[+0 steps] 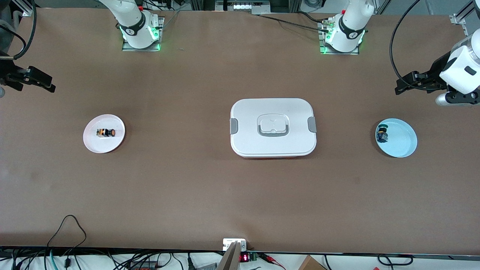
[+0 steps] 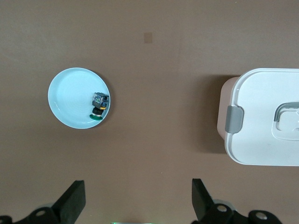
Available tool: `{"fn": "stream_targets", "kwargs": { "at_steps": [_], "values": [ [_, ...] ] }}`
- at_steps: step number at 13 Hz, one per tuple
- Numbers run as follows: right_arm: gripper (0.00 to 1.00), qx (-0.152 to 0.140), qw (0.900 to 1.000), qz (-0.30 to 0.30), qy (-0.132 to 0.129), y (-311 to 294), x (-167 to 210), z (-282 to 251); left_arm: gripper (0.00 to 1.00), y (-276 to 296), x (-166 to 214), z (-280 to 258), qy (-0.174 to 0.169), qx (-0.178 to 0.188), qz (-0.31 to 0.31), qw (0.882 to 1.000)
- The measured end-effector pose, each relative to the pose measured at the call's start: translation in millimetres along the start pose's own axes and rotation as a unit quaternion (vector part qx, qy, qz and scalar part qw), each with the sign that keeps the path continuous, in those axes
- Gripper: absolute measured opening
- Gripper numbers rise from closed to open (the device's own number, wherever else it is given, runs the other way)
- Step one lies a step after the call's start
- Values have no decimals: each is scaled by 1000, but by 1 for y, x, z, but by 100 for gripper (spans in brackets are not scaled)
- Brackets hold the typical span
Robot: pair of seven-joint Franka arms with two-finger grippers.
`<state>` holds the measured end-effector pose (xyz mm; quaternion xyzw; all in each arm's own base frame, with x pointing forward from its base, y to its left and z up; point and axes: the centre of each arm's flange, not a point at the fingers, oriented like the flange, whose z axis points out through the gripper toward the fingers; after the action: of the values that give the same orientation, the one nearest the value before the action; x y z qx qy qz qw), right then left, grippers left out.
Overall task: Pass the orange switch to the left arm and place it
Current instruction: 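Move the right gripper over the orange switch on the white plate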
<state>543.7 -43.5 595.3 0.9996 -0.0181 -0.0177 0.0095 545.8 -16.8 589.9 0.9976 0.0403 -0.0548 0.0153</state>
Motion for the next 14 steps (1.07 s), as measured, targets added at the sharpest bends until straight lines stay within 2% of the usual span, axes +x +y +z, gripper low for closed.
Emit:
{"fn": "stream_targets", "kwargs": {
  "at_steps": [6,11,14],
  "values": [
    [100,0,1000,-1,-17,-1,1,9,100,5,-1,-16,16,-1,5,1000],
    [100,-4,999,-8,-52,-11,28,59,100,3,-1,-19,19,-2,3,1000],
    [100,-5,998,-4,-64,-6,38,79,100,2,-1,-19,19,-2,2,1000]
  ]
}}
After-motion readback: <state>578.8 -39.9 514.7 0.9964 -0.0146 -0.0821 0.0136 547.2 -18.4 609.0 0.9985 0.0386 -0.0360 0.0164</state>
